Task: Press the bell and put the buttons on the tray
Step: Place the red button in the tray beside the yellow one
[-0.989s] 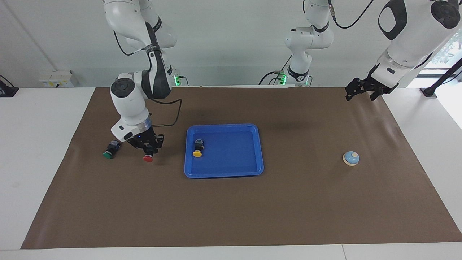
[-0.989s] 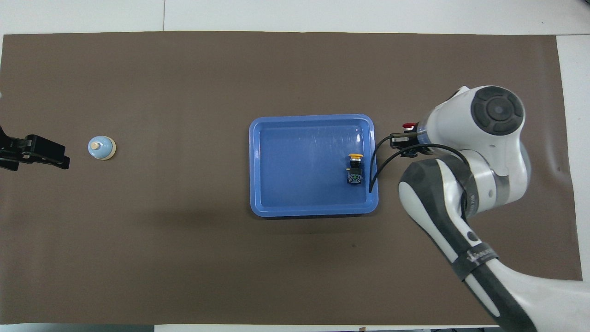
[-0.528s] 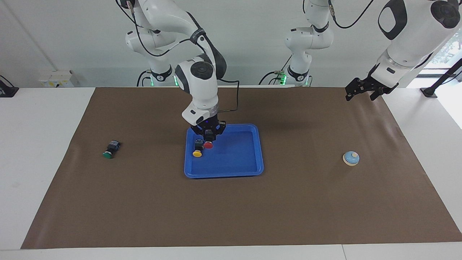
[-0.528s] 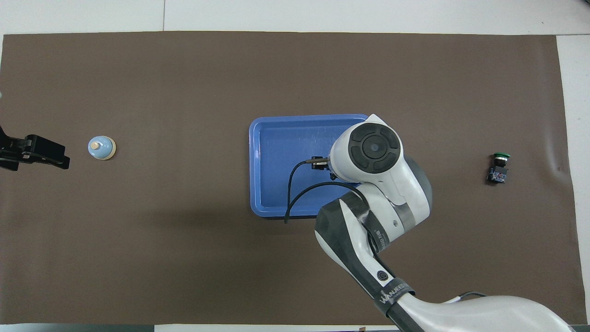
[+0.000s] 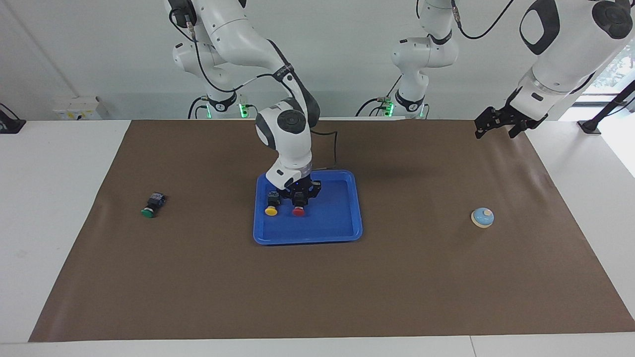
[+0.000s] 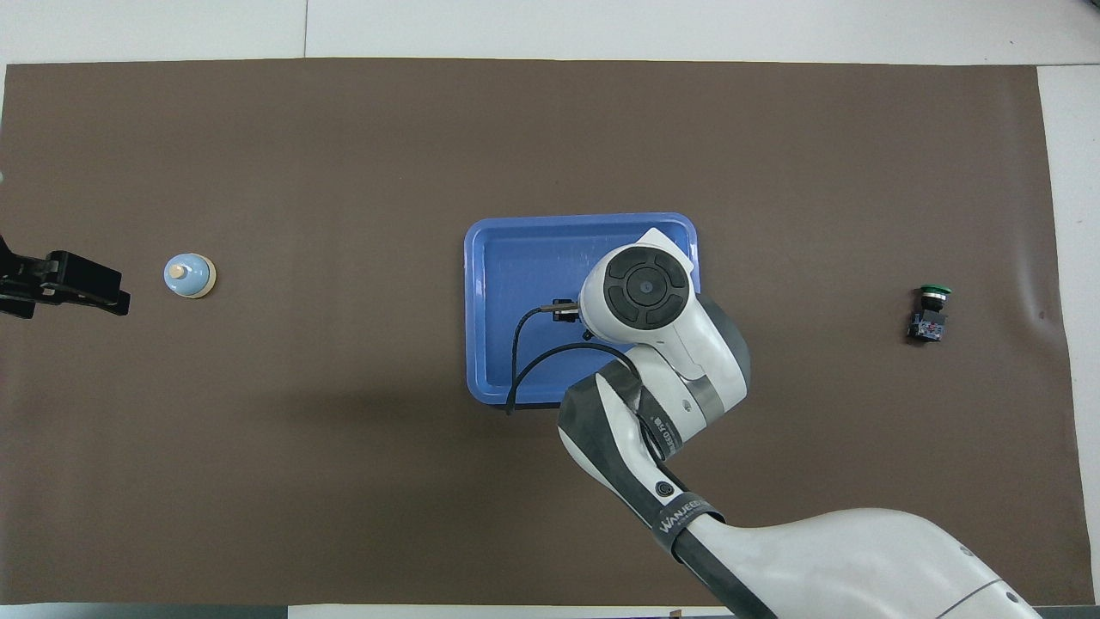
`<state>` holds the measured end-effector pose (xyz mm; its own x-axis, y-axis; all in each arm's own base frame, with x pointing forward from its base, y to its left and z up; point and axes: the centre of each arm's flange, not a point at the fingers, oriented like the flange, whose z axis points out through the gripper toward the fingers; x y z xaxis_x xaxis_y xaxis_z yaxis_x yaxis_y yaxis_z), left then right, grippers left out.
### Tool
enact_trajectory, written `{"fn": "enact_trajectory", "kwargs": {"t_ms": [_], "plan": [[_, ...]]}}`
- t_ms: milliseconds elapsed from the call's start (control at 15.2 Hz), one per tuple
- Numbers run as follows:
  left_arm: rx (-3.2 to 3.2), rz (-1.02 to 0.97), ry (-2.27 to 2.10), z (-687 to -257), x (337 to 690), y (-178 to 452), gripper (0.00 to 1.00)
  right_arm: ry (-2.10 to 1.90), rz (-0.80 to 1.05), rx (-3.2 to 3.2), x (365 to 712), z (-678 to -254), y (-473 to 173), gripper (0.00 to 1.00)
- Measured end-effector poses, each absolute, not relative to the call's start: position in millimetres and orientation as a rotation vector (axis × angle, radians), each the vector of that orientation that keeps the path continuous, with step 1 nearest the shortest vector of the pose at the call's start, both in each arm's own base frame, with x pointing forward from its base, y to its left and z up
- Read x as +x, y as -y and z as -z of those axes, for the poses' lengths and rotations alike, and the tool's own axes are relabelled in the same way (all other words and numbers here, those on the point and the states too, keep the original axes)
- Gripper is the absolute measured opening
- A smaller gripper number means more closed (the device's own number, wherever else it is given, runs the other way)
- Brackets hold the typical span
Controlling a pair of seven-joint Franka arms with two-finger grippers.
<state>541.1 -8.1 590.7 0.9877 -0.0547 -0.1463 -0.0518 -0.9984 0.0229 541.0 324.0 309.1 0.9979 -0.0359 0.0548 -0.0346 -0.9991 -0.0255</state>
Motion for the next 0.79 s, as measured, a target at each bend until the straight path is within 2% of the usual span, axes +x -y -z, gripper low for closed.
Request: {"fn": "enact_trajectory", "kwargs": {"t_ms": [66, 132, 264, 330, 462, 660, 792], "plan": [[3.113, 0.23, 0.083, -590.7, 541.1, 8.1, 1.0, -0.087, 0.087, -3.114, 541.2, -309.4, -324.0, 0.41], [3.113, 0.23, 0.083, -590.7, 541.1, 8.1, 1.0, -0.123, 0.088, -3.111, 541.5, -309.9, -324.1, 0.46], [3.113, 0.23, 0.083, -590.7, 541.1, 8.1, 1.0, -0.178, 0.091, -3.108, 544.4, -315.9, -322.5, 0.63], [3.113, 0.23, 0.083, -590.7, 541.1, 8.1, 1.0, -0.201, 0.089, -3.111, 548.0, -324.4, -317.7, 0.78], [3.113, 0.23, 0.083, -590.8, 541.1, 8.1, 1.0, -0.259, 0.087, -3.118, 557.4, -352.7, -297.5, 0.98], [3.113, 0.23, 0.083, -590.8, 541.1, 8.1, 1.0, -0.3, 0.063, -3.142, 570.3, -402.1, -236.7, 1.0], [3.113, 0.23, 0.083, -590.8, 541.0, 8.1, 1.0, -0.273, 0.024, -3.165, 579.6, -425.7, -174.1, 1.0]]}}
